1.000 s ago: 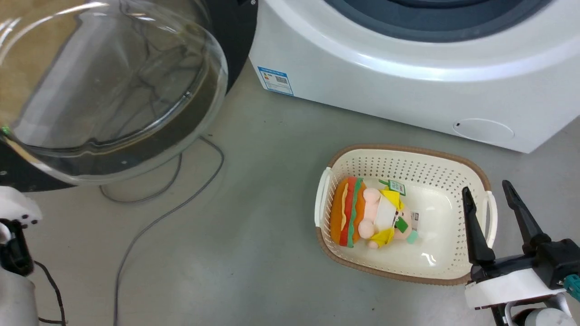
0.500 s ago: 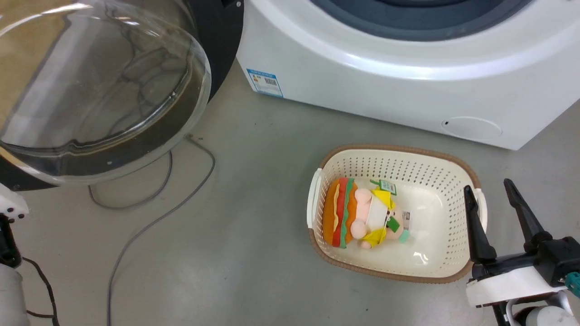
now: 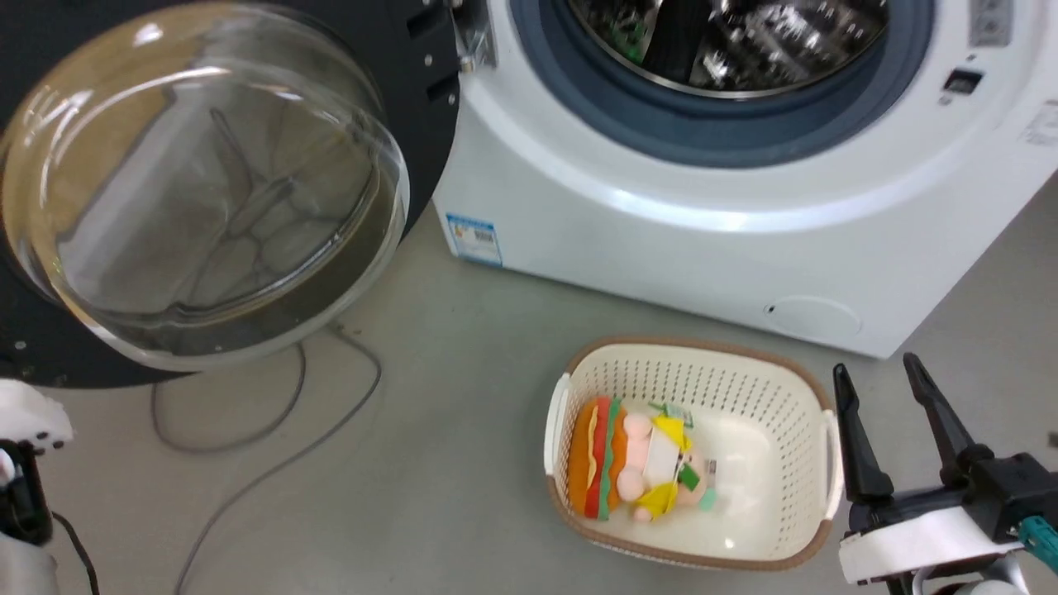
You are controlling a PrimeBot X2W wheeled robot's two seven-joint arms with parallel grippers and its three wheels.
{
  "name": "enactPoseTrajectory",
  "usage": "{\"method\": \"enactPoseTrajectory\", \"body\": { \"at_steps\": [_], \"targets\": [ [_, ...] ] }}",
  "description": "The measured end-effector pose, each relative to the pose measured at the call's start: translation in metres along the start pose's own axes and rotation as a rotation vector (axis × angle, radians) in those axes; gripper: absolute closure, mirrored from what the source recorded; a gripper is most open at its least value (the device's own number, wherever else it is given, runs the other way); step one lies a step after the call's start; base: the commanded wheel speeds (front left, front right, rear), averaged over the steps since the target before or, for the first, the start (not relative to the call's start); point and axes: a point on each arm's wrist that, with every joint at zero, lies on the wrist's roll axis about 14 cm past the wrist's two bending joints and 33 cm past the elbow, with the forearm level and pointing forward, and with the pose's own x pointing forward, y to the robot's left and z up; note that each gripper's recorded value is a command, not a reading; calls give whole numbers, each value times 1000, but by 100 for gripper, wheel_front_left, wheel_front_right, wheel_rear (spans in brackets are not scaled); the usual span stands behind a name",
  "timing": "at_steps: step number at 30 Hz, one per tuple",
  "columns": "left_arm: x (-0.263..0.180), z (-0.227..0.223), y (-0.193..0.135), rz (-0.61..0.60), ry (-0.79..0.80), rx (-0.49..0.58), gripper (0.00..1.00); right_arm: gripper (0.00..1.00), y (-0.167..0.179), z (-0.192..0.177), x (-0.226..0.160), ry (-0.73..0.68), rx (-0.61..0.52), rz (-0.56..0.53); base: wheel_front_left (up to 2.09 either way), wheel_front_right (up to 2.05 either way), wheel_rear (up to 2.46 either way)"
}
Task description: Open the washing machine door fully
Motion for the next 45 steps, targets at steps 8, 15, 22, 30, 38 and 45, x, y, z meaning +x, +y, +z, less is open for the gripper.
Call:
{"method": "enactPoseTrajectory", "body": {
  "at_steps": [8, 15, 22, 30, 38, 45],
  "targets": [
    [-34, 30, -25, -106, -124, -21, 100, 0, 0, 29, -25, -54, 10, -23, 0, 0, 0],
    [-79, 32, -69, -278, -154, -93, 100, 0, -5, 49, -49, -96, -11, -54, 0, 0, 0],
    [-108, 42, -111, -416, -188, -162, 0, 0, -14, 62, -64, -128, -20, -91, 0, 0, 0],
    [-132, 39, -155, -549, -157, -238, 0, 0, -25, 67, -81, -141, -29, -136, 0, 0, 0],
    [-146, 27, -186, -644, -111, -244, 0, 0, -41, 66, -99, -138, -34, -198, 0, 0, 0],
    [-156, 19, -212, -705, -83, -217, 0, 0, -51, 63, -112, -127, -34, -242, 0, 0, 0]
  ]
}}
